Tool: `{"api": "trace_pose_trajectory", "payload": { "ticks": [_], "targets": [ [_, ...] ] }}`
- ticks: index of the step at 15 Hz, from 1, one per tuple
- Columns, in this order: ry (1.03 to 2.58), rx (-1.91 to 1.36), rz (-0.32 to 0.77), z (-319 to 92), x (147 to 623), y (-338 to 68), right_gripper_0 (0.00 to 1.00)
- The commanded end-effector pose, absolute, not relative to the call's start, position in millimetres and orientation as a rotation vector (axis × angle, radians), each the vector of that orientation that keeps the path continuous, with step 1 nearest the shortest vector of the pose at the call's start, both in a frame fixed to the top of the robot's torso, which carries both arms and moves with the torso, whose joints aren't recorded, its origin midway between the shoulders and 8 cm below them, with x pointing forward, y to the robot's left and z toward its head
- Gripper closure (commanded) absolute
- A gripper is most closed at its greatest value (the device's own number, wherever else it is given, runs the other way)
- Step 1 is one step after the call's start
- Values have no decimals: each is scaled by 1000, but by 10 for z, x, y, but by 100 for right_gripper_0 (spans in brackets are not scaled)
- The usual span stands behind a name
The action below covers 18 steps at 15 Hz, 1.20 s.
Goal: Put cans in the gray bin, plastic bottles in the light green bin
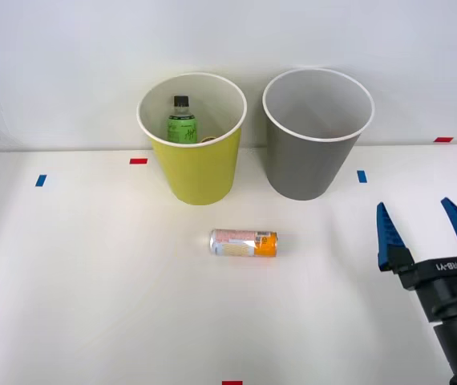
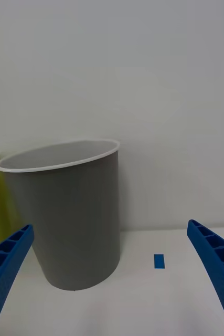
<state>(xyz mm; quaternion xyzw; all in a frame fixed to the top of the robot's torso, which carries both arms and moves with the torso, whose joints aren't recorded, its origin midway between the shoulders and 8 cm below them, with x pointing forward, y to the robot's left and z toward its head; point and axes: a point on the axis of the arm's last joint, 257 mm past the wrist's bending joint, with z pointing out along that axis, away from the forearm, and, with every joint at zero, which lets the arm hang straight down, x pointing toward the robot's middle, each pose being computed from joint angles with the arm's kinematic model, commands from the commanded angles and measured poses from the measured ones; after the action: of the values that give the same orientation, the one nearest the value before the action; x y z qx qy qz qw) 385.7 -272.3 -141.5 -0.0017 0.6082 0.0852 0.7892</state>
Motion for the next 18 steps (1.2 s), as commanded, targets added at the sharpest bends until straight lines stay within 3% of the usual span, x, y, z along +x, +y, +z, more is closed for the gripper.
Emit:
{"api": "trace_pose_trajectory", "payload": {
  "ticks": [1,9,13,18],
  "targets": [
    [1349,48,163,-1624,3729,-2710,0],
    [1527,45,118,-2228,3465,-2832,0],
    [1447,-2,133,-2455,3455,-2578,0],
    [1404,-22,129,-2457,3382,-2269,0]
  ]
}}
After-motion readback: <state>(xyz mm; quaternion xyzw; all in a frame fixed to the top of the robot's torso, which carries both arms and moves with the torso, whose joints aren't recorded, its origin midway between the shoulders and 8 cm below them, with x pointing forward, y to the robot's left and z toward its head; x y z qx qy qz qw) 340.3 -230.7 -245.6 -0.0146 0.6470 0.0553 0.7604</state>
